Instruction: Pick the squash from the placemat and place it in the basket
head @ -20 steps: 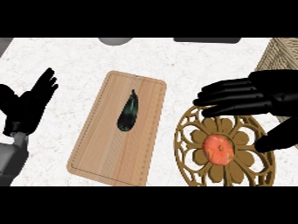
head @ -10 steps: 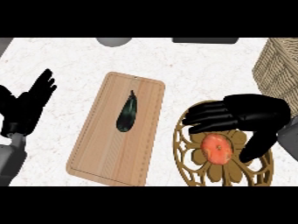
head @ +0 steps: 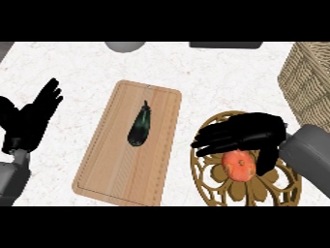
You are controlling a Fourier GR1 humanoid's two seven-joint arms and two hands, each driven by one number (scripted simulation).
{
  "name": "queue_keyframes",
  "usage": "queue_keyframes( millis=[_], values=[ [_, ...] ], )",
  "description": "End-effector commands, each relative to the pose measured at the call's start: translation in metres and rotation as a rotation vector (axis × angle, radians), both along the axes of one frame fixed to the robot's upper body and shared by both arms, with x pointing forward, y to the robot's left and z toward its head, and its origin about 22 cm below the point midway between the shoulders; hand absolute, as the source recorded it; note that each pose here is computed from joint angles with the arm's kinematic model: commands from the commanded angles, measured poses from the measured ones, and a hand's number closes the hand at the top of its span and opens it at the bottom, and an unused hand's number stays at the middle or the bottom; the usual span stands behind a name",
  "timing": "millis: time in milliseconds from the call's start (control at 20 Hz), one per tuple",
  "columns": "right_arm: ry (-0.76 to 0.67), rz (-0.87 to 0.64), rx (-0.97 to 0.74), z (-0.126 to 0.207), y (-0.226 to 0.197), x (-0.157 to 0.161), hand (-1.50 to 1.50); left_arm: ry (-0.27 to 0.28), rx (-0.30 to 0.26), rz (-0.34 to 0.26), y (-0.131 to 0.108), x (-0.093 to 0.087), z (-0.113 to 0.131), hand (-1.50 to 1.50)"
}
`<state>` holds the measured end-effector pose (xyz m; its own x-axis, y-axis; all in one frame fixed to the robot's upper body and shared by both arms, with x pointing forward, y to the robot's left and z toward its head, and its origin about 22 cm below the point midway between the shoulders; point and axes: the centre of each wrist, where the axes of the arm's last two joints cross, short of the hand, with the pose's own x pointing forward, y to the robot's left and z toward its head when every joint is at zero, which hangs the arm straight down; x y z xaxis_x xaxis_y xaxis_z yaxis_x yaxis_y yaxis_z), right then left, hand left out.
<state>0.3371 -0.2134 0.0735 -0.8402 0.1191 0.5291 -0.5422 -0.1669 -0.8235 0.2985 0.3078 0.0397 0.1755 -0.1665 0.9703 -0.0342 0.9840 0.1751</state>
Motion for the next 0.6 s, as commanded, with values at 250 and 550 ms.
queue_keyframes(
  millis=[250, 550],
  values=[
    [0.081, 0.118, 0.001, -0.005, -0.02, 0.022, -1.5, -0.008, 0.001, 0.009, 0.001, 0.005, 0.012, 0.0],
    [0.151, 0.168, -0.019, -0.019, -0.016, 0.014, -1.5, -0.001, -0.009, 0.022, 0.008, 0.0, -0.006, 0.0]
  ],
)
